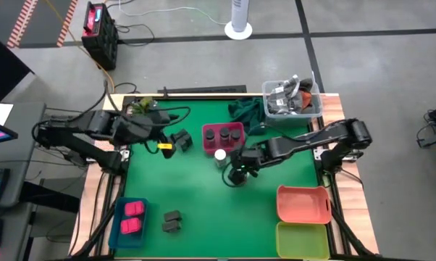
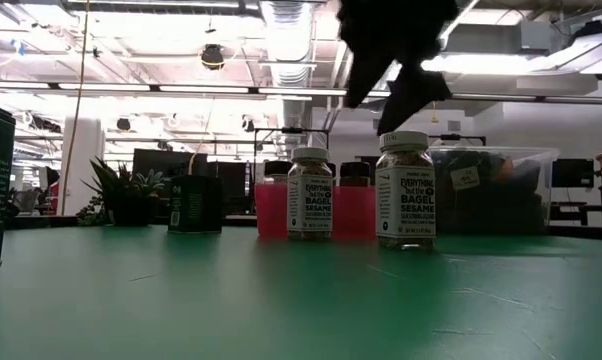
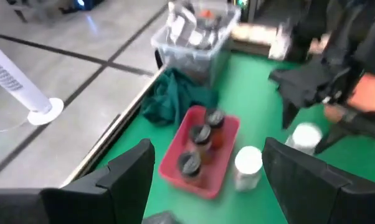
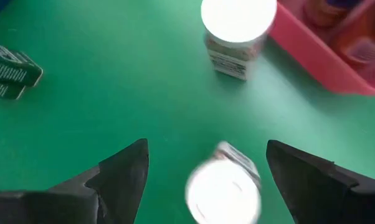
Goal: Sort spices by type
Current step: Put the bottom white seasoning bottle into the yellow bin
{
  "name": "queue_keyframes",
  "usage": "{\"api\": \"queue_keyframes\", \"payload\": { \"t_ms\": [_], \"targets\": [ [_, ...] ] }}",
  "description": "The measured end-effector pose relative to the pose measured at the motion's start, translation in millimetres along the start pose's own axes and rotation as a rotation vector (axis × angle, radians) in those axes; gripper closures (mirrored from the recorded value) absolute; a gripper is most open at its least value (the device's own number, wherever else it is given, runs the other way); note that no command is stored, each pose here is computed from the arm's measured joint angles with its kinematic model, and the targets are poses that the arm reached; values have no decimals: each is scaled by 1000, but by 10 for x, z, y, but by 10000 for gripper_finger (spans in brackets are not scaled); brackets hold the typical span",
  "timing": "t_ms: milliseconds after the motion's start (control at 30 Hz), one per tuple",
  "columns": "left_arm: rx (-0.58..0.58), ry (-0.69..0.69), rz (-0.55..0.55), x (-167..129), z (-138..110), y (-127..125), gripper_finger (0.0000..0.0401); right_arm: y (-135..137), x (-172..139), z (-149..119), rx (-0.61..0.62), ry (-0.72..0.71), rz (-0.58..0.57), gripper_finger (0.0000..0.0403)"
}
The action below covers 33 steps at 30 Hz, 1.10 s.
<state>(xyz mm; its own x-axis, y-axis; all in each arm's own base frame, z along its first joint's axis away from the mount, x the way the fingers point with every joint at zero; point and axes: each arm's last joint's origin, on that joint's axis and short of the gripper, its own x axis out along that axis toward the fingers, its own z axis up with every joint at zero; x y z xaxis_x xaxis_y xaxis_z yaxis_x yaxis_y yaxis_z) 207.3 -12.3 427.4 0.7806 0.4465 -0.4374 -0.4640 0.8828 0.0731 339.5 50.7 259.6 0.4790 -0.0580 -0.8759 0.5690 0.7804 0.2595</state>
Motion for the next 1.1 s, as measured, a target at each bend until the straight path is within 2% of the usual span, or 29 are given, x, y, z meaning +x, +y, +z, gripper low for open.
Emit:
{"api": "queue_keyframes", "payload": {
  "t_ms": [167,267,433,533,667,900,1100],
  "targets": [
    [117,63,8,176,-93,129,118,78,164,43,-16,78,-69,56],
    [97,66,4,331,-159,177,118,90,202,61,-14,114,-77,56],
    [36,53,-79,553,-346,184,118,54,254,31,27,185,-92,56],
    [17,92,-76,634,-505,187,118,59,246,-4,44,198,-103,56],
    [13,89,-74,674,-664,198,118,85,278,-62,14,204,-82,56],
    [-86,96,-86,669,-883,281,118,3,405,-191,-4,268,-90,59],
    [-89,62,-69,568,-876,365,118,-41,414,-130,-31,261,-80,80]
  ]
}}
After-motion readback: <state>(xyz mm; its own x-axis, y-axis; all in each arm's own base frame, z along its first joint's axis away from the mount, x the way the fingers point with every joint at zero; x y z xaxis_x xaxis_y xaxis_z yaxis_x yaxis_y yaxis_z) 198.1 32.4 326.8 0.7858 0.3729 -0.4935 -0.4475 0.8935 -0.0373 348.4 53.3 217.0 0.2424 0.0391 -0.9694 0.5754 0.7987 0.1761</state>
